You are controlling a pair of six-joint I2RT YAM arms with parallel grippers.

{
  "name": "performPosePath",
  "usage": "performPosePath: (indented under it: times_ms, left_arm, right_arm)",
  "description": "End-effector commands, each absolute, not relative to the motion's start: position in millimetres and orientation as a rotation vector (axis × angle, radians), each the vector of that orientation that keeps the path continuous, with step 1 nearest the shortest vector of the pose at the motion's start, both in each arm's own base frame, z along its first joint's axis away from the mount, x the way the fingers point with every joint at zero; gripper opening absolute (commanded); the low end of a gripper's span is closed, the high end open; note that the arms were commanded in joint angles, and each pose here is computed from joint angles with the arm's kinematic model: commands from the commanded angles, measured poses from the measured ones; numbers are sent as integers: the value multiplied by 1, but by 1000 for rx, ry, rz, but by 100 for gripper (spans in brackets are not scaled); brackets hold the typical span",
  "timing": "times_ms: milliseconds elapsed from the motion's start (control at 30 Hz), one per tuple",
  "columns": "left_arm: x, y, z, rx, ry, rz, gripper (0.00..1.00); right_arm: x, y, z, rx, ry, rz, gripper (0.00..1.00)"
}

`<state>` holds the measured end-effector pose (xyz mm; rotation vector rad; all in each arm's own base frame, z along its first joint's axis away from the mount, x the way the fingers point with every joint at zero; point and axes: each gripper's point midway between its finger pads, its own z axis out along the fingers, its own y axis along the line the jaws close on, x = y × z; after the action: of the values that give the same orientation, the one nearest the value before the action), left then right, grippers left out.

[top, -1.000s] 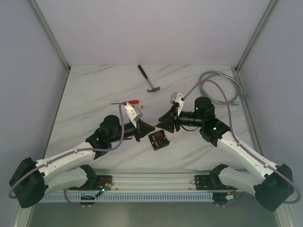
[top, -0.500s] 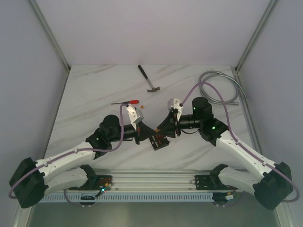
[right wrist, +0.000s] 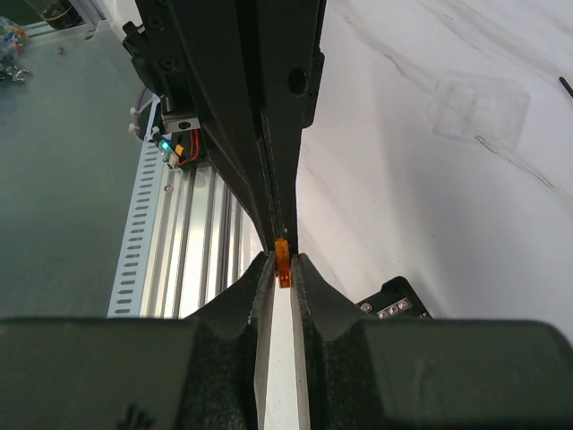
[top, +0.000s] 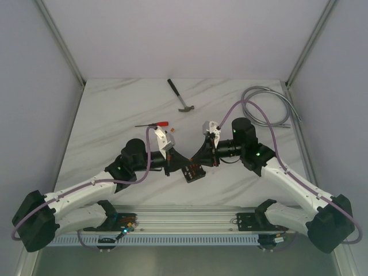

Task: Snap on the fuse box
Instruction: Pick up the fuse from the center of the board, then install the fuse at the fuse box base.

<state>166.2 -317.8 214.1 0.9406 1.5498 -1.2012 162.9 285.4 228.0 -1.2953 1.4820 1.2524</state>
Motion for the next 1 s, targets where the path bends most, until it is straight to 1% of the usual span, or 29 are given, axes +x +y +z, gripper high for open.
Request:
performPosePath:
  times_ms: [0,200,333,433,500,533,700,800,967]
  left_arm:
    - [162,-324,233,975,1468,-1240,0]
    - [160,-325,233,987,1465,-1250,0]
    - [160,-325,232,990,1469,-1252,0]
    - [161,-325,229,983,1483,-1245,0]
    - [165,-324,228,967,1496,-1228,0]
    - [168,-323,228,953,1501,-1215,5]
    - [191,-312,223,771,1598,-1118,35]
    - [206,-300,222,629,1631,-1051,48]
    - [232,-271,207,383,1729,-901,64]
  right_arm:
    - [160,286,237,-1323,1420,1255,18]
    - [158,286,238,-1334,1410,1265,17]
    - [157,286,239,-1336,1404,1263,10]
    - [157,285,239,-1337,1405,1263,0]
    - [157,285,238,-1334,1411,1258,0]
    - [159,285,237,-1325,1424,1251,0]
    - [182,280,223,-1198,1591,1144,0]
    - [197,276,209,-1096,1712,1050,0]
    - [219,267,180,-909,1913,865,0]
